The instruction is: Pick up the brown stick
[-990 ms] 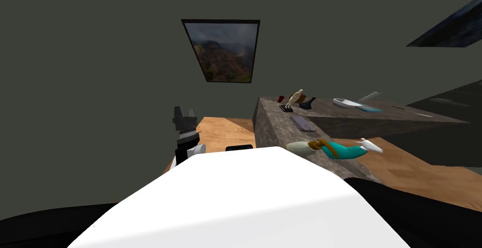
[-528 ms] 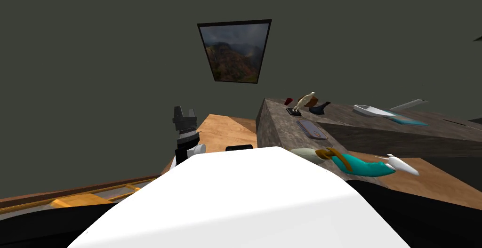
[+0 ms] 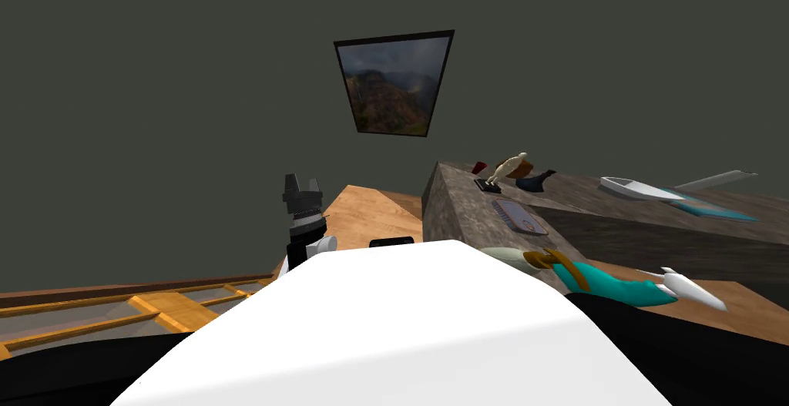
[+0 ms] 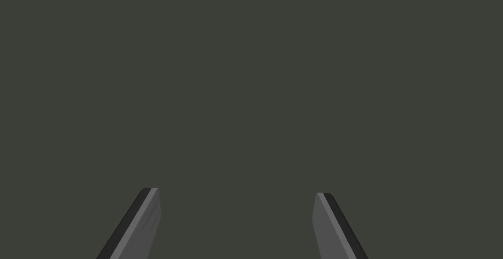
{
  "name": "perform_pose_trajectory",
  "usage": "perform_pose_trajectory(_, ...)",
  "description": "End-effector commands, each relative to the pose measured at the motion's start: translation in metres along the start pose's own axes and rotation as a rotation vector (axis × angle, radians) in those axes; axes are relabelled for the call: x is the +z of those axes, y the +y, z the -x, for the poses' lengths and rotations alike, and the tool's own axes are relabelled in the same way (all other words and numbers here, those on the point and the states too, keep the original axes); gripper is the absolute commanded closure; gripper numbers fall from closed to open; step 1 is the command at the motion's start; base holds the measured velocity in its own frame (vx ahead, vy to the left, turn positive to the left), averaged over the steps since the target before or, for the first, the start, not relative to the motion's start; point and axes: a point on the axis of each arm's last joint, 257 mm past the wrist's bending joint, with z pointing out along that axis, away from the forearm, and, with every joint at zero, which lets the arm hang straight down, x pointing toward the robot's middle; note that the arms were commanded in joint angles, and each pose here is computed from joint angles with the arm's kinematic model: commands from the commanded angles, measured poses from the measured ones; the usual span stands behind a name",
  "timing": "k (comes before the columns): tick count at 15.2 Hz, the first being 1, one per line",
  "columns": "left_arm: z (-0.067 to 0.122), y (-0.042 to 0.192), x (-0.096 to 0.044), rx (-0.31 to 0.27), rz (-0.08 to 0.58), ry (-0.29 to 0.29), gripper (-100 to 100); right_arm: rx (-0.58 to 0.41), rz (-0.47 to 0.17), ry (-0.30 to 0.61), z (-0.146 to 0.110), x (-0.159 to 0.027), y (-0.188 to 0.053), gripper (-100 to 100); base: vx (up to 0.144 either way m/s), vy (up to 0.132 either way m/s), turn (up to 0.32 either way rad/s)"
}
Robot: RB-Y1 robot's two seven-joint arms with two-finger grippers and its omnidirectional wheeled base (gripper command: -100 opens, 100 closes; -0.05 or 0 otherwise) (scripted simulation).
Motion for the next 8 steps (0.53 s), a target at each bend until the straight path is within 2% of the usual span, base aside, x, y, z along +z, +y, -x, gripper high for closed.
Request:
perform_pose_trajectory(1, 0.0, 0.0, 0.0, 0.0, 0.0, 0.0, 0, 0.008, -0.003, 0.001, -0.002, 0.009, 0.004, -100, -0.021, 0.023, 0.064)
perform_pose_trajectory(2, 0.0, 0.0, 0.0, 0.0, 0.0, 0.0, 0, 0.004, -0.001, 0.0, -0.001, 0.004, 0.002, -100, -0.013, 0.013, 0.024)
perform_pose_trajectory(3, 0.0, 0.0, 0.0, 0.0, 0.0, 0.0, 0, 0.004, -0.002, 0.001, -0.001, 0.004, 0.002, 100, 0.0, 0.0, 0.0)
perform_pose_trajectory(7, 0.0, 0.0, 0.0, 0.0, 0.0, 0.0, 0, 0.004, -0.003, 0.001, -0.001, 0.004, 0.002, 100, 0.0, 0.0, 0.0)
perform_pose_trajectory(8, 0.0, 0.0, 0.0, 0.0, 0.0, 0.0, 0, -0.008, 0.002, 0.0, 0.001, -0.005, -0.001, 100, 0.017, -0.015, -0.09)
